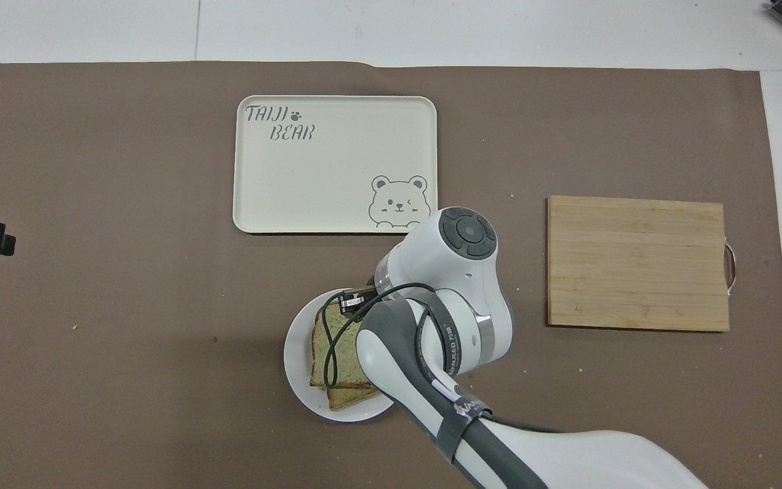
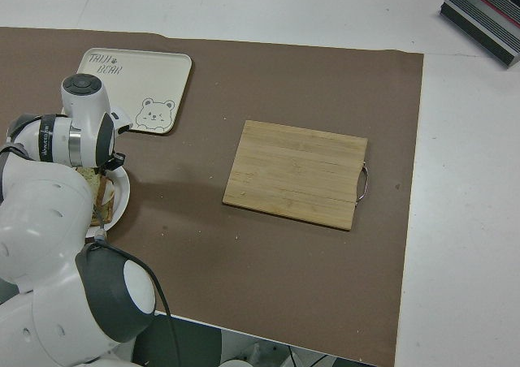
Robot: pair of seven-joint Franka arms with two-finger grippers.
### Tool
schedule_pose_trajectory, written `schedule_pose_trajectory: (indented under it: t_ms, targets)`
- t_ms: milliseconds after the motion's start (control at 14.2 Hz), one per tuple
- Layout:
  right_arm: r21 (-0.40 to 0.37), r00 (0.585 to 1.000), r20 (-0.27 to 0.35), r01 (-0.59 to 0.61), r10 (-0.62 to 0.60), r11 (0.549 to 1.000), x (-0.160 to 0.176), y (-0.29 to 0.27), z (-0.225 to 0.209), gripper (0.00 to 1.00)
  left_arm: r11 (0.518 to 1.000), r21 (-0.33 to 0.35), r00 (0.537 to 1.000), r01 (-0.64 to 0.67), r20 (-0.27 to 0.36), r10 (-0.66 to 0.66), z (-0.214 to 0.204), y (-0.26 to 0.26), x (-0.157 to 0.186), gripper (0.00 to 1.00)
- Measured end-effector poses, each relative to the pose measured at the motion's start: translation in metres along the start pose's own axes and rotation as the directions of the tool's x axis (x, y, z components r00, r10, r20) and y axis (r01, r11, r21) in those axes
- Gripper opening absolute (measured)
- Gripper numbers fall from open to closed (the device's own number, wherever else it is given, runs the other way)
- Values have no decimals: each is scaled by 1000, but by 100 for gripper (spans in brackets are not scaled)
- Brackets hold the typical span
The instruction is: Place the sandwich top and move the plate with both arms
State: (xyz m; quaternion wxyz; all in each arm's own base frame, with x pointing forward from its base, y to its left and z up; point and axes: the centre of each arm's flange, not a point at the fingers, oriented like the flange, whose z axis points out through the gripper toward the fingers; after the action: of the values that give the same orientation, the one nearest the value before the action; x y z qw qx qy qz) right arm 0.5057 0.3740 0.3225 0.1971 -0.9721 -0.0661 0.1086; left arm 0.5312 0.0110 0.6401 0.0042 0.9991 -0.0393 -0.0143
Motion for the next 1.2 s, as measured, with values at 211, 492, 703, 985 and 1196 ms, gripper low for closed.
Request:
schedule_pose_trajectory:
  t_ms: [211,492,703,985,1196]
  targets:
    - [-32,1000,-12,11,-12,999,3,7,-3,44,1000,0,1000,0,0,0,0,0,0,100]
    - [-120,996,-50,65,-71,991,11,15,-16,89,1000,0,1000,0,0,0,0,0,0,100]
    - [-218,983,-124,107,-137,970,23,27,-56,100,1000,0,1000,0,0,0,0,0,0,100]
    - [-331,964,-211,84,-161,940,33,71,-125,100,1000,0,1000,0,0,0,0,0,0,100]
    - [-414,955,-233,75,-185,907,35,94,-152,100,1000,0,1000,0,0,0,0,0,0,100]
